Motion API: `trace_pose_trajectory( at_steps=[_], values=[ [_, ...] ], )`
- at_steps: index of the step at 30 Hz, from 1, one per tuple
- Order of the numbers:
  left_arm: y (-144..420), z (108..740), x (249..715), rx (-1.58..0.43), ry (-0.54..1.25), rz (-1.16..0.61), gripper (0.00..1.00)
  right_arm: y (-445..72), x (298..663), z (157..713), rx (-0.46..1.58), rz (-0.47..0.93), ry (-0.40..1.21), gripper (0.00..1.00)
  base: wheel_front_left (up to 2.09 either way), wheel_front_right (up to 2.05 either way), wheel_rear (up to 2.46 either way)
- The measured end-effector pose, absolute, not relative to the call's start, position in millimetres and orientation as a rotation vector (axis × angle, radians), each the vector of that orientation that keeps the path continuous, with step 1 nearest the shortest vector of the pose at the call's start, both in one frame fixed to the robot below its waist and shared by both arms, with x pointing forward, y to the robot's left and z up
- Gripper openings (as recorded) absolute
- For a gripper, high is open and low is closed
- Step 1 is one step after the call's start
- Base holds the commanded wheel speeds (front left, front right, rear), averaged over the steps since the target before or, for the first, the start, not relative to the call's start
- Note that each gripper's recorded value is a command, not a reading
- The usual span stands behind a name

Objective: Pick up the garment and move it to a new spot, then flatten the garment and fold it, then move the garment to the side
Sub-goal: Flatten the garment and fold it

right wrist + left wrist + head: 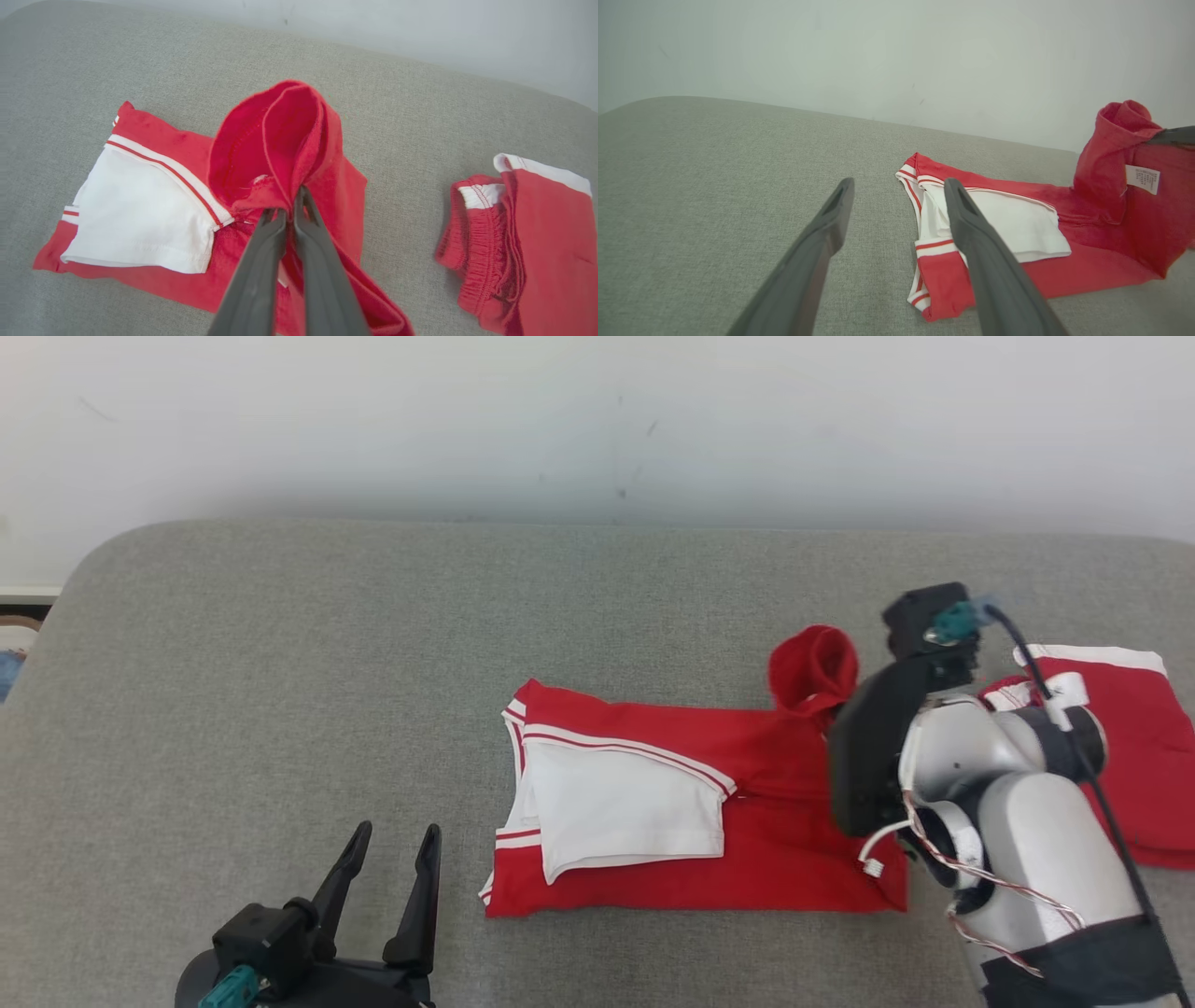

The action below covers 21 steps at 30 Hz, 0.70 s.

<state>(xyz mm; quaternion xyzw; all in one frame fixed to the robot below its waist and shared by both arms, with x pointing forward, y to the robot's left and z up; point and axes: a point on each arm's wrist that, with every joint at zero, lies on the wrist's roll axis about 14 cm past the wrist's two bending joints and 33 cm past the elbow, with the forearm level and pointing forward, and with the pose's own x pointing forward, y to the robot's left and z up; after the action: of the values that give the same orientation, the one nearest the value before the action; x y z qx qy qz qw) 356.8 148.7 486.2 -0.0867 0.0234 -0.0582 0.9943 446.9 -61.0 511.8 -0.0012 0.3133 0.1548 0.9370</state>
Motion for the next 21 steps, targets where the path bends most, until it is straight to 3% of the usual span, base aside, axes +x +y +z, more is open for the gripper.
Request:
trace_pose_trajectory(
  at_steps=[13,21],
  values=[
    [157,482,353,-0.181,0.060,-0.082,1.00,6,451,506,-0.118,0.475,0.695,0.00,0.00,0.00,0.00],
    [157,482,351,-0.183,0.062,-0.078,1.00,70,444,516,-0.163,0.654,0.672,0.00,0.00,0.00,0.00]
  ],
)
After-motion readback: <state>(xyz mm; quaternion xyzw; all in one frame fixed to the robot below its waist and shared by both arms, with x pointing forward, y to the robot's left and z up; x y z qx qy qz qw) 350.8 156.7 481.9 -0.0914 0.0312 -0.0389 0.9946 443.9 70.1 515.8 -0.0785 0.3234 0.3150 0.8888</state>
